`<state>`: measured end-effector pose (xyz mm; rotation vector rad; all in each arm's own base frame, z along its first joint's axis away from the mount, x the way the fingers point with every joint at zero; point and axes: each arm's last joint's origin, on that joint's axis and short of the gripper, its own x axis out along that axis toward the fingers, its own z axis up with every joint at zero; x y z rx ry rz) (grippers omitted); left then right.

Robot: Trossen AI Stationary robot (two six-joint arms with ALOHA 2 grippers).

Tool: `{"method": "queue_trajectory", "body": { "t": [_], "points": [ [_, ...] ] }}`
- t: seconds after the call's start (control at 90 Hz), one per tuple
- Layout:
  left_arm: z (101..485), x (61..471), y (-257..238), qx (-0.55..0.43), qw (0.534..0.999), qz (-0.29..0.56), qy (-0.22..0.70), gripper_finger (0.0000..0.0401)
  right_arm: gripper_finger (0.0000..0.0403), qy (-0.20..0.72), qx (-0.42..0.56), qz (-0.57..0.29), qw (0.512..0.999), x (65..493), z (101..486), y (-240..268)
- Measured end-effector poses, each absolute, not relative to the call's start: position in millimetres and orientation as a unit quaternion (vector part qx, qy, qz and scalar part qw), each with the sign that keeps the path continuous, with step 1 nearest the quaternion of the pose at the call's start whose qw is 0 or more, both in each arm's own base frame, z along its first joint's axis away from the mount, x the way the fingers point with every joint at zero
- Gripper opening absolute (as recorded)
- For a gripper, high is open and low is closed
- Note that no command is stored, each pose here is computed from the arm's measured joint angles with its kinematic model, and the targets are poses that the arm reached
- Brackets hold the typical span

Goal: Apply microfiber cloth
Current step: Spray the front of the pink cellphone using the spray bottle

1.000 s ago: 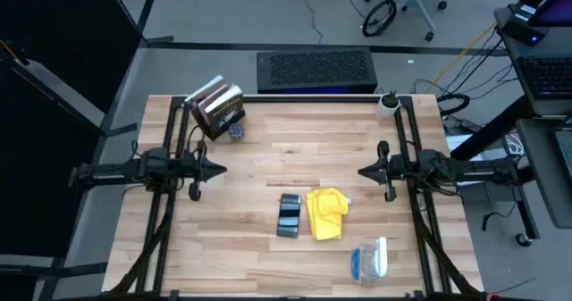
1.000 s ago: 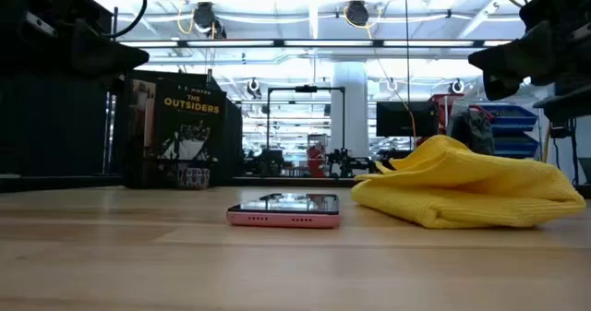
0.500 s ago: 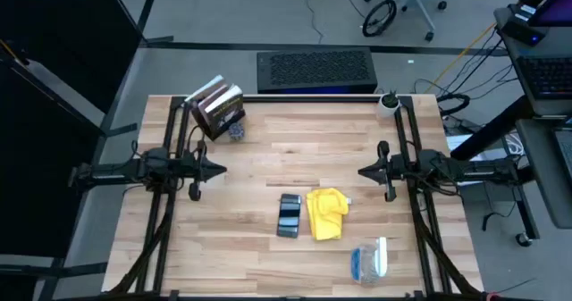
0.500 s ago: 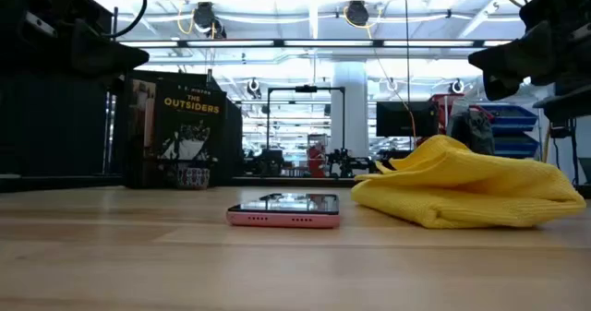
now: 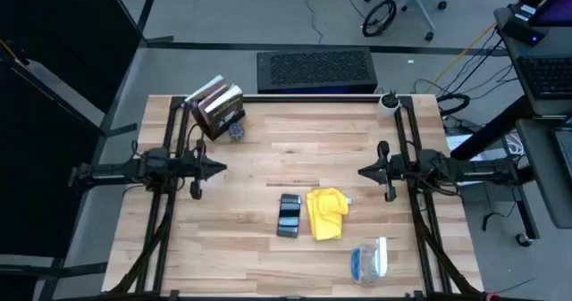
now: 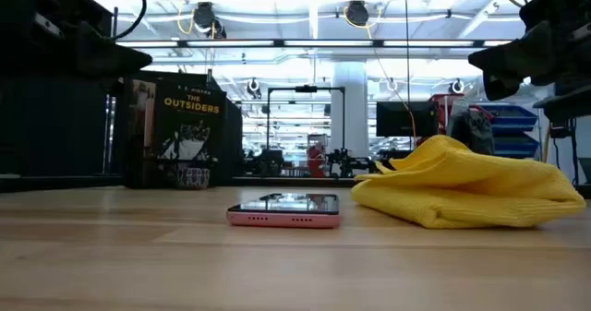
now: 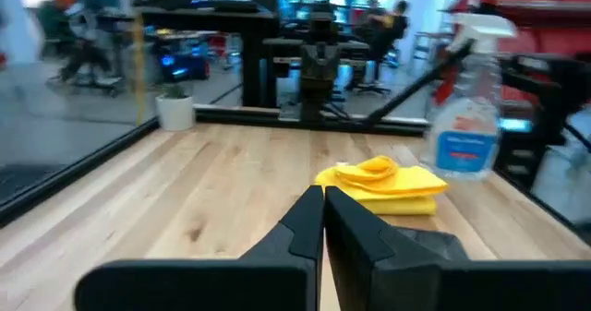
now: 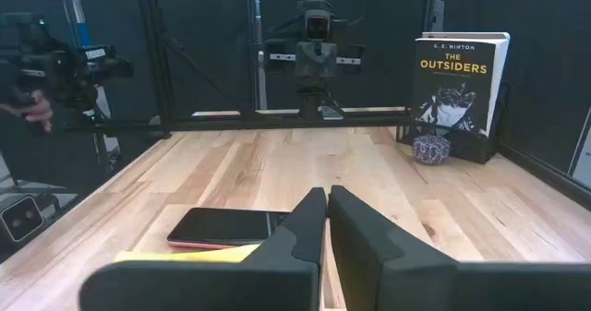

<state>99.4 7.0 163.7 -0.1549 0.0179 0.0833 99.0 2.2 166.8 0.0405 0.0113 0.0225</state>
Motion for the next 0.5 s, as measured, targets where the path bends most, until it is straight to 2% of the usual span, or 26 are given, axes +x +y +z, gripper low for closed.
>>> {"method": "queue_trajectory", "body": {
  "t": [0.189, 0.389, 0.5],
  "points": [
    [165.6, 99.3, 11.1, -0.170, 0.979, 0.110, -0.016, 0.0000, 0.0004, 0.005, 0.020, 0.011, 1.000, 99.0, 167.0, 2.2],
    [165.9, 99.2, 13.3, -0.283, 0.947, 0.145, -0.040, 0.0000, 0.0004, 0.005, 0.020, 0.011, 1.000, 99.0, 167.0, 2.1],
    [165.3, 99.7, 13.5, -0.314, 0.937, 0.147, -0.042, 0.0000, 0.0004, -0.008, 0.020, 0.011, 1.000, 99.0, 169.6, 2.1]
  ]
}}
